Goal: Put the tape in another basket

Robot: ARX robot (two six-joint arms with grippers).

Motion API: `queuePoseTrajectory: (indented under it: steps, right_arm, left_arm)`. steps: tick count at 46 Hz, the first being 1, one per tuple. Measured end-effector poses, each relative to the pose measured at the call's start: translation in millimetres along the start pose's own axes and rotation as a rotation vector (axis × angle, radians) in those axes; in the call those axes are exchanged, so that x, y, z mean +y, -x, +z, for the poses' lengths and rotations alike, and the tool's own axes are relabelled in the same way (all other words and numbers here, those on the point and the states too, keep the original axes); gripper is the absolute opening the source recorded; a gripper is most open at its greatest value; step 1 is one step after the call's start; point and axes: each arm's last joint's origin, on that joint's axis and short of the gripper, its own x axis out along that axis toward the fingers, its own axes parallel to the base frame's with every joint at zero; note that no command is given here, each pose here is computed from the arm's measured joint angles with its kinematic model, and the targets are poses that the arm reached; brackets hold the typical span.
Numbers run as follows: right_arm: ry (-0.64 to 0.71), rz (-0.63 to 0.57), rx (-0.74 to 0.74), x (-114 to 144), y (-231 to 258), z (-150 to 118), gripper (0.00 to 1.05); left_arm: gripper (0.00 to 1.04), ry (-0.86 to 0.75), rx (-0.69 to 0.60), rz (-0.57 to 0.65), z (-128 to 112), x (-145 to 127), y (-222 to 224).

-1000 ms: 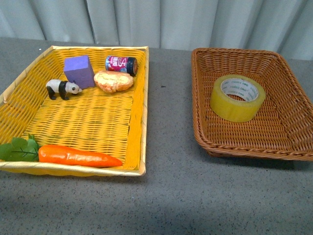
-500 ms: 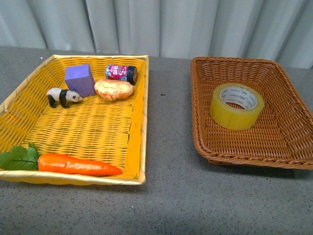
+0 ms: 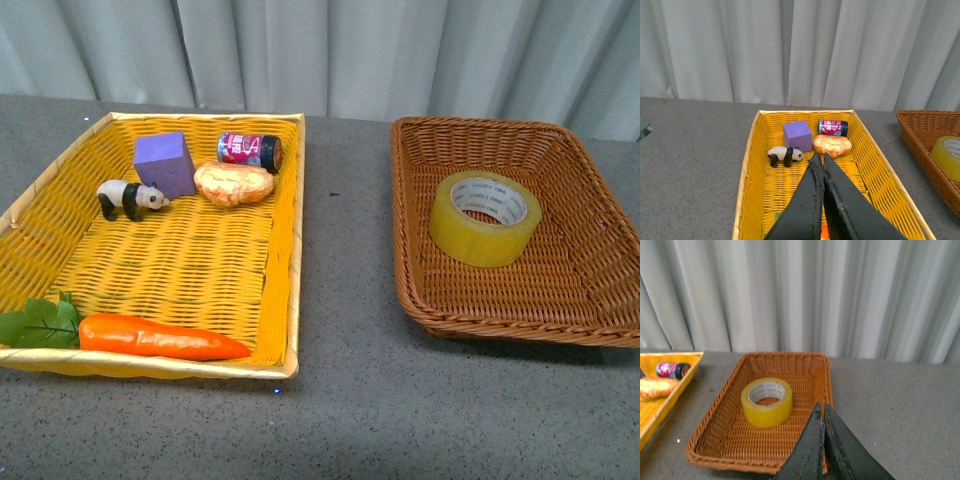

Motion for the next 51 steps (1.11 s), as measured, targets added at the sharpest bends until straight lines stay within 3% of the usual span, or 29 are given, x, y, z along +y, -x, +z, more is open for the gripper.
queuePoseTrajectory:
  steps: [14, 16, 22, 36, 40, 51]
  right_arm:
    - [0.0, 0.0, -0.008, 0.0, 0.8, 0.5, 0.01]
    - [0.001, 0.0, -0.008, 0.0, 0.8, 0.5, 0.02]
    - [0.001, 0.0, -0.008, 0.0, 0.8, 0.5, 0.2]
    - [0.001, 0.0, -0.008, 0.0, 0.8, 0.5, 0.86]
    - [0.0, 0.0, -0.008, 0.0, 0.8, 0.5, 0.98]
    - [0.0, 0.0, -0.008, 0.0, 0.8, 0.5, 0.96]
  left_arm:
    - [0.04, 0.0, 0.006, -0.003, -2.7, 0.0, 11.7]
    - [0.1, 0.0, 0.006, -0.002, -2.7, 0.0, 11.8]
    - [0.3, 0.0, 0.006, -0.003, -2.7, 0.0, 11.8]
    - [0.97, 0.0, 0.006, -0.003, -2.7, 0.0, 11.8]
    - [0.98, -0.001, 0.006, -0.003, -2.7, 0.0, 11.8]
    - [0.98, -0.001, 0.006, -0.003, -2.7, 0.0, 11.8]
